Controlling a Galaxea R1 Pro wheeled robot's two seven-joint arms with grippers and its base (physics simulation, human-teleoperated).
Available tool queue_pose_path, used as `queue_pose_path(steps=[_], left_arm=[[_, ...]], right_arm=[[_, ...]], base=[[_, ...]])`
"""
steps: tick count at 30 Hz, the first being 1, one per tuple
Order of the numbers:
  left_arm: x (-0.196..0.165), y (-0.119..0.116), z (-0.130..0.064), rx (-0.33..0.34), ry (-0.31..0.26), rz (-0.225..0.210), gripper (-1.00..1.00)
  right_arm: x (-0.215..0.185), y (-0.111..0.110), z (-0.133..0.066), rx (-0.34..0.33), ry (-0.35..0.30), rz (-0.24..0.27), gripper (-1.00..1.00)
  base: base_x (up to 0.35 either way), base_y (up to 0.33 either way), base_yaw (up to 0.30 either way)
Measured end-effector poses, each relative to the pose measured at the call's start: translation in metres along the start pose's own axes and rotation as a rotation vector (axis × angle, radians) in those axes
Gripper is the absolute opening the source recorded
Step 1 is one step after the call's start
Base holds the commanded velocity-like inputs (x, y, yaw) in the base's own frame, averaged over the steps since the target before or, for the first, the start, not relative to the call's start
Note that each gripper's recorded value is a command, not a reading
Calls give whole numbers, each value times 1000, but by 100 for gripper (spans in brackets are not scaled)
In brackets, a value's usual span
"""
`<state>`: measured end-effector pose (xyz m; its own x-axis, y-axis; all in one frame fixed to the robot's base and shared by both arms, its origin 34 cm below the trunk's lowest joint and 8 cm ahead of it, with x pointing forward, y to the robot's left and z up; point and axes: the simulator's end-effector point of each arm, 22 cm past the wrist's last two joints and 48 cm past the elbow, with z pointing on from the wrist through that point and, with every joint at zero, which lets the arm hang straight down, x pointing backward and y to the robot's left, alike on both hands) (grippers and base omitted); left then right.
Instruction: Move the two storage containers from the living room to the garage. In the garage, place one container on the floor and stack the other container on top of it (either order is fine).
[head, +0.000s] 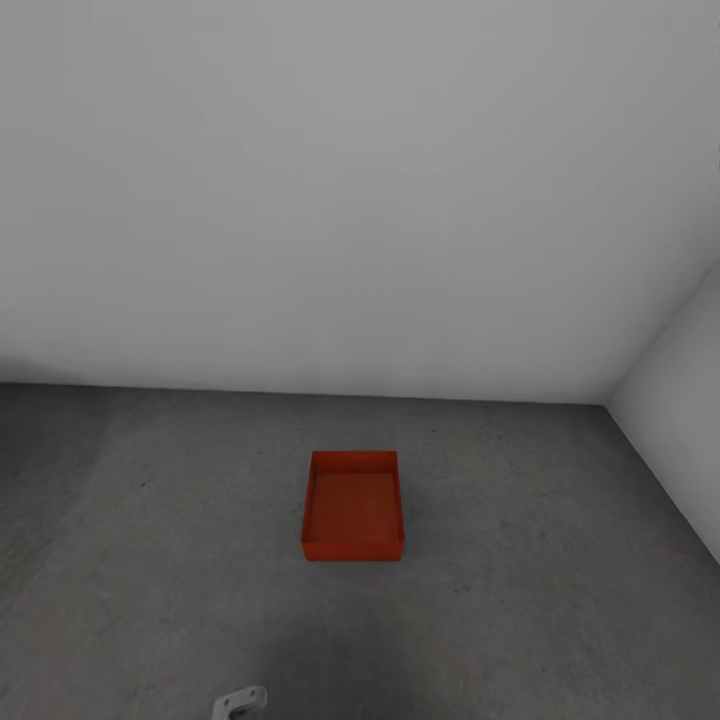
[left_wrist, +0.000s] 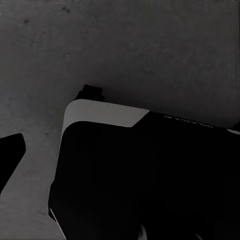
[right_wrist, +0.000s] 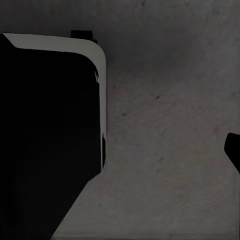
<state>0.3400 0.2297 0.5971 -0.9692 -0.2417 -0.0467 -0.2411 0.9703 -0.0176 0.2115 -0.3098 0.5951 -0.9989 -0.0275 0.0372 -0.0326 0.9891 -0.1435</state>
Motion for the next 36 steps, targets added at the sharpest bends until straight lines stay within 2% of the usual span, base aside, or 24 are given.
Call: queue_pose_path(steps=[15,36], left_arm=[[-10,-8,-5,14,-31,9,100],[-23,-10,-13,20,-63,5,100]], right_arm=[[-9,-4,-3,5,-36,-4,100],[-19,3,-7,-10,-65,3,100]], base=[[0,0,0],[0,0,0]])
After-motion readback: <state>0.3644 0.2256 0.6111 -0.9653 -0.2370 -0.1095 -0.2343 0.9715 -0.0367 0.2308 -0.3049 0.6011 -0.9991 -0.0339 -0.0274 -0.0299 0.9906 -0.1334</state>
